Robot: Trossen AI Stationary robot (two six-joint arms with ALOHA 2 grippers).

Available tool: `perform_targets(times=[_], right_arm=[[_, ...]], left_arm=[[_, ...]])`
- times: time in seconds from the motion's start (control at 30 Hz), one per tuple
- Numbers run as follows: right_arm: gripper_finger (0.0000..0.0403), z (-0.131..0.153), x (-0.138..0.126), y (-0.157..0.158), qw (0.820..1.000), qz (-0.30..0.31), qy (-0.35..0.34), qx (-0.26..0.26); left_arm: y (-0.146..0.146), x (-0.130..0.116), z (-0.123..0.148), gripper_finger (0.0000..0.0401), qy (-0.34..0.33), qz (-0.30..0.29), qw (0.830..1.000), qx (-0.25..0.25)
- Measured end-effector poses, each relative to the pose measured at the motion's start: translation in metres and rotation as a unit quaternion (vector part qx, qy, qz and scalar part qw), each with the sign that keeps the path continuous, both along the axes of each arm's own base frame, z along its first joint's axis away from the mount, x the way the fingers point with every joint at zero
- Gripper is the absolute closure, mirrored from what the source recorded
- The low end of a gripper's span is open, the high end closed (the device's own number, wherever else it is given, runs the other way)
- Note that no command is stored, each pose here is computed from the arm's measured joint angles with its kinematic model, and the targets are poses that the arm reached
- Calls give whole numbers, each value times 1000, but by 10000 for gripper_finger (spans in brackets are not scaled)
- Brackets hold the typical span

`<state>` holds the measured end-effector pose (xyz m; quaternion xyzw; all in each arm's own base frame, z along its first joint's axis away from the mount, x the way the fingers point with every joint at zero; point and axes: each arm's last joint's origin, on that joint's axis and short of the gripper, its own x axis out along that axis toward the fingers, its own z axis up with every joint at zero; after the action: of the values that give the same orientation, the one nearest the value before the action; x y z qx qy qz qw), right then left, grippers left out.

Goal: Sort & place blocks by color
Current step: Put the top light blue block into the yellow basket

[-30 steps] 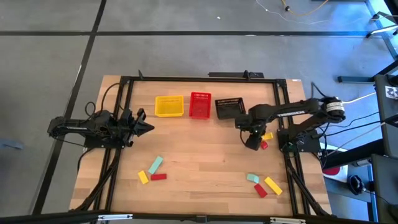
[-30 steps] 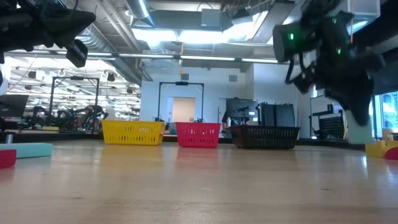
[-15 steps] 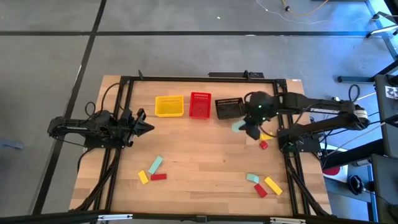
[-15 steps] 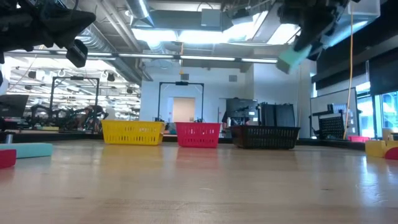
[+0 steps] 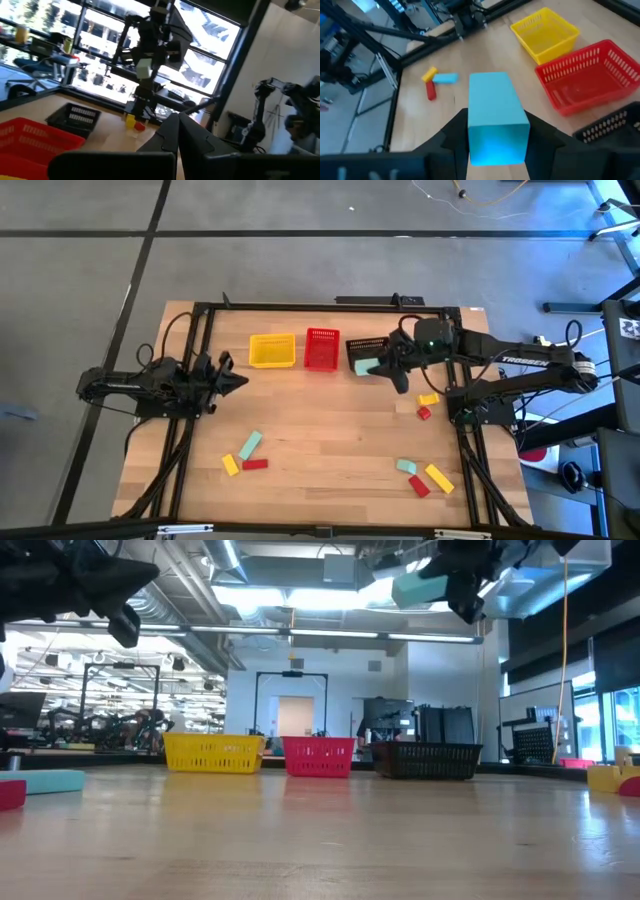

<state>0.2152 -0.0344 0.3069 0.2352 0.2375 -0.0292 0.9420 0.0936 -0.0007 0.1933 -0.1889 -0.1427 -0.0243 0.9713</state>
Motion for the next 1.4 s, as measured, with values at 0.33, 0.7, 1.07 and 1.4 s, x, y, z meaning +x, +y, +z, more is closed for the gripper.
perform_targets(times=[0.33,0.7,1.07,1.4], right_arm=[[269,12,7,-2,997,-27,-70,30],[269,15,9,-5,993,-70,-89,26],[269,11,15,-5,996,-38,-83,-4],[269,-4,43,-6,995,39,-95,-17]], left_arm=[[8,-10,21,401,-123,113,981,-101],[16,0,43,386,-92,230,957,-152],[29,92,96,246,138,163,975,-67],[32,189,125,201,190,31,981,26]])
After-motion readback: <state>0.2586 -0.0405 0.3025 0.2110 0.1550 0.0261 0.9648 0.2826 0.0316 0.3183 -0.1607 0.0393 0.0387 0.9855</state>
